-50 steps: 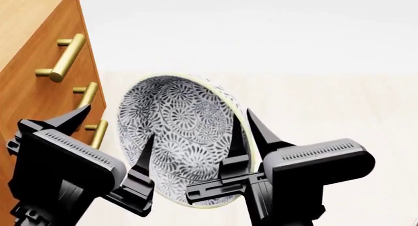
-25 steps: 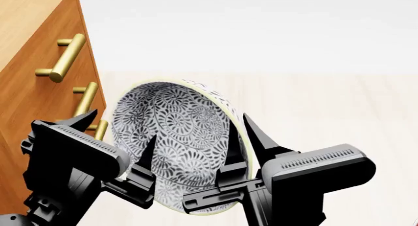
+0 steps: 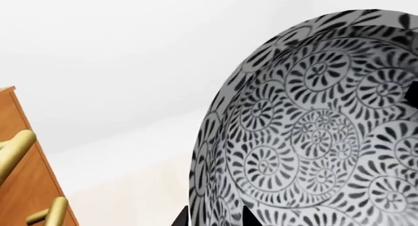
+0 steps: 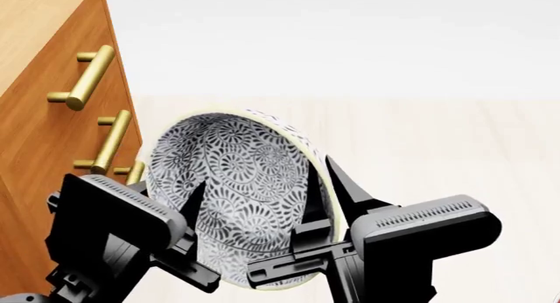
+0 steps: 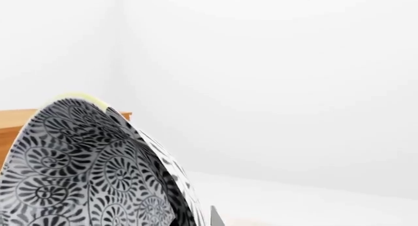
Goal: Put the bowl on top of the cabinet.
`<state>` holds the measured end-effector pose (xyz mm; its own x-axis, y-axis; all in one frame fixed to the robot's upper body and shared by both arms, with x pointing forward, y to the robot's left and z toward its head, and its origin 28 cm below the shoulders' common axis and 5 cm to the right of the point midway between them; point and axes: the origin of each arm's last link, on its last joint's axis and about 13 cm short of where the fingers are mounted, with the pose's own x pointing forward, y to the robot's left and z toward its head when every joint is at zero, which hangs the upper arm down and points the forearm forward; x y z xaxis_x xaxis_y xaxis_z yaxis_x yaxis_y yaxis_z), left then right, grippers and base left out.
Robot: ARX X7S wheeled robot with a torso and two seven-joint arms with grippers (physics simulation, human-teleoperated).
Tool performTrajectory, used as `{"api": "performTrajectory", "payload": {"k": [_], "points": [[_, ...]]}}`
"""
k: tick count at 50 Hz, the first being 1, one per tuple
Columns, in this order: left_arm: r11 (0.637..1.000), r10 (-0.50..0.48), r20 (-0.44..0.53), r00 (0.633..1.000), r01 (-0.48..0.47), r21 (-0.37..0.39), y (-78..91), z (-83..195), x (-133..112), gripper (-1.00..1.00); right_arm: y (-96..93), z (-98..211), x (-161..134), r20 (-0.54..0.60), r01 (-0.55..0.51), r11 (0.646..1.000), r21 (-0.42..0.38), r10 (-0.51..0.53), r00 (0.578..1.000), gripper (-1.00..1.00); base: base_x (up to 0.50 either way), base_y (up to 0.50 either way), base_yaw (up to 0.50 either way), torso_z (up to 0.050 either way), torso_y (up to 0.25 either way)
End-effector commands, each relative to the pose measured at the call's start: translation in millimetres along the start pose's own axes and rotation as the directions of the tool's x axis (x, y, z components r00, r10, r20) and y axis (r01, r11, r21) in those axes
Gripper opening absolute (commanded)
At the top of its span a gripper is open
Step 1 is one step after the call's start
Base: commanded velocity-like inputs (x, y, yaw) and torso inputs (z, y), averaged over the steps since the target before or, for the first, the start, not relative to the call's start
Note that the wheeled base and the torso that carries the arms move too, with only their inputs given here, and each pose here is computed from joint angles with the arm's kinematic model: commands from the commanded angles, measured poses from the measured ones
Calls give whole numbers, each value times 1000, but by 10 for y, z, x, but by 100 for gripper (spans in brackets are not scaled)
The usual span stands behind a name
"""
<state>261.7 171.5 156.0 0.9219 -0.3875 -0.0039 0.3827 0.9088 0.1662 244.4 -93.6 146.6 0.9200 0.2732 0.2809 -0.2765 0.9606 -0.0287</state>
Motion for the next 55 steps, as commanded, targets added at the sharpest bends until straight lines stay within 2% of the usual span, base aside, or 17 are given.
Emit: {"api": "performTrajectory", "payload": {"k": [1, 11, 12, 21, 39, 55], "points": [[991, 107, -27, 994, -104, 84, 110, -33, 29, -100, -1, 36, 23, 32, 45, 999, -15, -44, 998, -100, 0, 0, 0, 0, 0], [991, 102, -24, 994, -100, 86, 84, 10, 42, -100, -42, 36, 44, -8, 67, 998, -5, -67, 998, -100, 0, 0, 0, 0, 1], [991, 103, -23, 994, -101, 88, 84, 23, 48, -100, -42, 37, 41, -5, 66, 998, -9, -66, 998, 100, 0, 0, 0, 0, 0], [989, 106, -1, 994, -105, 102, 64, 174, 157, -100, -71, 38, 21, -34, 47, 999, -25, -48, 998, 100, 0, 0, 0, 0, 0], [992, 106, -37, 994, -103, 77, 154, 129, 343, -100, -112, -25, 2, -73, 36, 998, -53, -40, 997, 100, 0, 0, 0, 1, 1], [983, 137, -58, 989, -128, 135, 190, 228, 547, -100, -271, -139, -103, -59, 84, 995, 45, -81, 995, 100, 0, 0, 0, 0, 0]]}}
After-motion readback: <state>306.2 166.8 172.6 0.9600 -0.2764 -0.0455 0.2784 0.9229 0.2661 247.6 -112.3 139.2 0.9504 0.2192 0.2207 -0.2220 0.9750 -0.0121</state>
